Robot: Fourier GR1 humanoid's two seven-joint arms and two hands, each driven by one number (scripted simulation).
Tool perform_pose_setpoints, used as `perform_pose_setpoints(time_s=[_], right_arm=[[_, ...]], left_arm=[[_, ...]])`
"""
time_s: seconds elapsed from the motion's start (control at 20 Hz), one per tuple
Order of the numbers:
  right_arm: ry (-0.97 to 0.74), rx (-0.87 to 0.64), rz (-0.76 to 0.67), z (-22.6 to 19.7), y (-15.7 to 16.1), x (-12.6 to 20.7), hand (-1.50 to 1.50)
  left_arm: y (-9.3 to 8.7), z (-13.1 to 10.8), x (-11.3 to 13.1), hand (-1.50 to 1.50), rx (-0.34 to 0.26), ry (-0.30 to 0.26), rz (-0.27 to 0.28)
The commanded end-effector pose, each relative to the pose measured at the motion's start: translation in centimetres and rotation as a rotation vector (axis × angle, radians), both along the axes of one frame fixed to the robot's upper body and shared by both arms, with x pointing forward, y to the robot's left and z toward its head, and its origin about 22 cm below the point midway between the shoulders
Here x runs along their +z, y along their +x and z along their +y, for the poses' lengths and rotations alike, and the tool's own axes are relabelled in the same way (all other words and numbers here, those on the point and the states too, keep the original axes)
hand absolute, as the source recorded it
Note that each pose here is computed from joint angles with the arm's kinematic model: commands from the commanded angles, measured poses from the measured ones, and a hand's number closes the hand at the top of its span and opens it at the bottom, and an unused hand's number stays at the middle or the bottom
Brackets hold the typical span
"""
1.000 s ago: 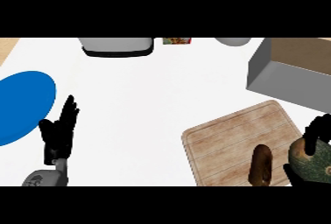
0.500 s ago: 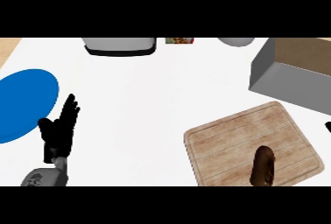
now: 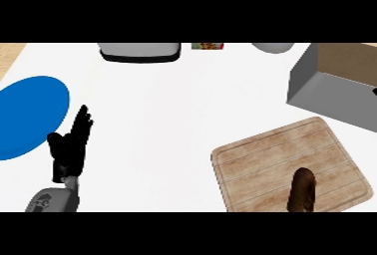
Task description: Pick the squash from the cutting board and place it in the cardboard box
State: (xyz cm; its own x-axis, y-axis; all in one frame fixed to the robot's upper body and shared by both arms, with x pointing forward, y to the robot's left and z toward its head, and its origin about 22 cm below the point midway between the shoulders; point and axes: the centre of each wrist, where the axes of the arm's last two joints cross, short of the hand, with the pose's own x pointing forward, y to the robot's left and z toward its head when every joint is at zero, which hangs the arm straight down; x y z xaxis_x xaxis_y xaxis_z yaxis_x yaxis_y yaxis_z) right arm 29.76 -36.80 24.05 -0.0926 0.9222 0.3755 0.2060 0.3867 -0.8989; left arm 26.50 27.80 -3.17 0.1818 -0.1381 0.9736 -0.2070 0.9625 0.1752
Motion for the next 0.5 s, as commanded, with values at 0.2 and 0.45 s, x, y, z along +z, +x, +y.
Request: perform_pose_setpoints(time_s=[0.2,0.45], right_arm=[[-0.128,-0.037,0.006,-0.9,5.9,-5.8,1.5],[0.069,-0.113,0.129,-3.8,8.9,-7.2,-1.5]], left_arm=[[0.9,-0.4,1.7,0.0,-0.024,-0.015,-0.012],[1.2,0.3,0.1,0.0,-0.005,0.005,-0.006]])
